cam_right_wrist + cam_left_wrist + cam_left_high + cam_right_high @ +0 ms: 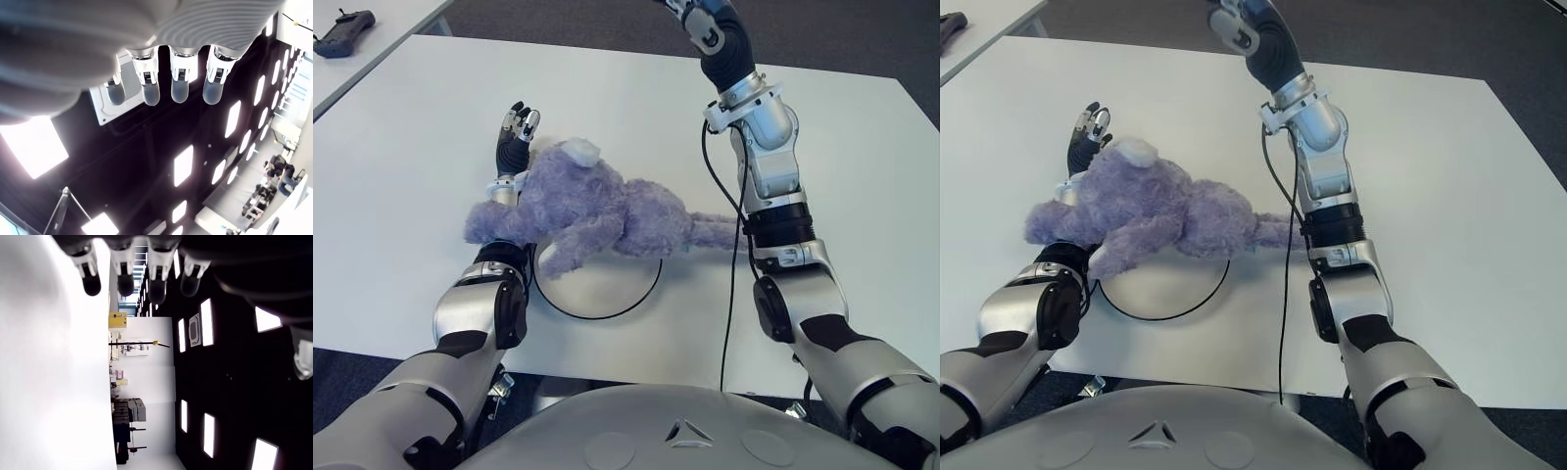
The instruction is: Put the doll into the plate.
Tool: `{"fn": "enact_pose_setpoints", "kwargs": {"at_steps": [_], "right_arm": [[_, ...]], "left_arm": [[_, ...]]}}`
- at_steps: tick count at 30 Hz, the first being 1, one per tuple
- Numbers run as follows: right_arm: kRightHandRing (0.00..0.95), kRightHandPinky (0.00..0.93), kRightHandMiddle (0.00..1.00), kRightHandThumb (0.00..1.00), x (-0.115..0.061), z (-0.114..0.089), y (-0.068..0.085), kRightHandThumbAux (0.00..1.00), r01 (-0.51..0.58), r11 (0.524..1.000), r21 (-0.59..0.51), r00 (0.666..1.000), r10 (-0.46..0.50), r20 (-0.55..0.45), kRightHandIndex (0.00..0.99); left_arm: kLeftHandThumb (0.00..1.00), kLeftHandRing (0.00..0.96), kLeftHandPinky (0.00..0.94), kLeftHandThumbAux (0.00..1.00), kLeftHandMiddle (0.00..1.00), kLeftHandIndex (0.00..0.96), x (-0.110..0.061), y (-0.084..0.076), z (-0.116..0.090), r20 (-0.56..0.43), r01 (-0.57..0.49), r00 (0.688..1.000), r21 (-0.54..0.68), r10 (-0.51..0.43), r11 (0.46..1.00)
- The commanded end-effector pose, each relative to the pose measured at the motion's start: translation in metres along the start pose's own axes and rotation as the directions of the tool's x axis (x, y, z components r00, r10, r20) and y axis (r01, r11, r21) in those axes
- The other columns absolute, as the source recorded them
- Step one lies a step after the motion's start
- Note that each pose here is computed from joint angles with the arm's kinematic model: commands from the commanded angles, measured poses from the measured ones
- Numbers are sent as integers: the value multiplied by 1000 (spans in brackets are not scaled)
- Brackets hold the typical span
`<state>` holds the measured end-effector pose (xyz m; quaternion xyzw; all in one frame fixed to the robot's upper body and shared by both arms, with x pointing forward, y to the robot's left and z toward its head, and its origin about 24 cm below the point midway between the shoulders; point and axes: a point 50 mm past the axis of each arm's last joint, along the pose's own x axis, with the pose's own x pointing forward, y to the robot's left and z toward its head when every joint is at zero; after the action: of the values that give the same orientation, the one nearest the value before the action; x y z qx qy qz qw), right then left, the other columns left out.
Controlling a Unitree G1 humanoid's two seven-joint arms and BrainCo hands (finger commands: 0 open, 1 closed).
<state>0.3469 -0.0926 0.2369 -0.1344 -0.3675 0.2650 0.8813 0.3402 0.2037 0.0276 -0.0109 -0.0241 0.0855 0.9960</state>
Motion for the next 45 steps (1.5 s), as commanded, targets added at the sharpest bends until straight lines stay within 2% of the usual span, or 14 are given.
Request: {"fn": "enact_pose_setpoints", "kwargs": {"at_steps": [1, 10, 29, 39, 45], "right_arm": [[0, 0, 0, 0, 3, -9, -17, 284, 35, 998, -58, 999, -36, -29, 0], [0, 0, 0, 0, 15, -15, -35, 318, 79, 990, -113, 995, -85, -45, 0], [0, 0, 0, 0, 16, -28, -54, 342, 102, 975, -196, 984, -128, -125, 0], [0, 0, 0, 0, 4, -42, -69, 370, 145, 975, -167, 963, -178, -204, 0], [0, 0, 0, 0, -9, -52, -87, 399, 211, 969, -129, 925, -240, -294, 0]], "left_arm": [[0, 51, 0, 379, 112, 93, -98, -11, -109, -455, -57, 890, -76, 17, 995], [0, 49, 0, 374, 107, 93, -98, -10, -110, -459, -57, 888, -68, 19, 996], [0, 51, 0, 372, 102, 91, -97, -9, -109, -464, -56, 886, -60, 22, 997], [0, 53, 0, 350, 100, 94, -97, -8, -109, -464, -55, 885, -51, 25, 997], [0, 56, 0, 348, 106, 108, -97, -7, -109, -459, -55, 888, -52, 25, 997]]}}
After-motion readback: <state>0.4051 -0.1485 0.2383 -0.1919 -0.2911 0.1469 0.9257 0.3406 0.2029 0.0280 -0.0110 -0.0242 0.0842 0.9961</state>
